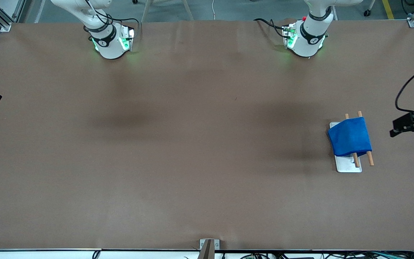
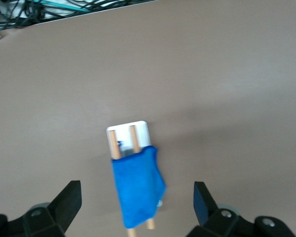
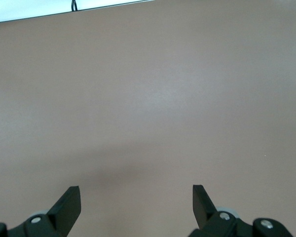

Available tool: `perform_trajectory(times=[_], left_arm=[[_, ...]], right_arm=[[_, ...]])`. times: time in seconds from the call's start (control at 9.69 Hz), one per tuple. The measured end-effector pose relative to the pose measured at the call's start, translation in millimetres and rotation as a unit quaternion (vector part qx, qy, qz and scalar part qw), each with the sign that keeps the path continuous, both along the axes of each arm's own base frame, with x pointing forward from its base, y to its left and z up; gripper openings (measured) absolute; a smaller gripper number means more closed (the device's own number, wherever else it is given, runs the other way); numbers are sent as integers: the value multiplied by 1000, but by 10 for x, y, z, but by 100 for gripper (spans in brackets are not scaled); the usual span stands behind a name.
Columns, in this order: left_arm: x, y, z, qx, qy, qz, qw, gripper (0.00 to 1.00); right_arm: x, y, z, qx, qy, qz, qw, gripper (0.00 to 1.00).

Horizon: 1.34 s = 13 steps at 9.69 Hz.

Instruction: Right arm passes towel to left arm to hang

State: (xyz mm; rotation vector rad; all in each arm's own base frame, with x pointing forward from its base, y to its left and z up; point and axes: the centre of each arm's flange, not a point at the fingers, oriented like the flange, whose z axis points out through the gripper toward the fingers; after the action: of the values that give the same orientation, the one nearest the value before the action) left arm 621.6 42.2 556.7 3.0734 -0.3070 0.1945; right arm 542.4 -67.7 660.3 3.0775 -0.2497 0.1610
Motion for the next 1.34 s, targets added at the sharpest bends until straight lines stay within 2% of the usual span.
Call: perform_trajectory(times=[0.41,0.62,0.83,1.03,1.34], left_arm=[[-174,-605,268,-9,28,36,999,100],[-399,-853,537,18,25,58,998,100],[-625,-930,734,22,30,66,997,100],[-627,-845,790,21,29,74,997,100],[-655,-827,736,24,53,75,996,100]], right_arm=[[-62,61,57,1,3,5,1000,100],[-64,51,59,1,3,4,1000,100],[-64,46,59,1,3,3,1000,100],[-57,52,65,0,0,4,1000,100],[-48,56,74,0,-4,5,1000,100]])
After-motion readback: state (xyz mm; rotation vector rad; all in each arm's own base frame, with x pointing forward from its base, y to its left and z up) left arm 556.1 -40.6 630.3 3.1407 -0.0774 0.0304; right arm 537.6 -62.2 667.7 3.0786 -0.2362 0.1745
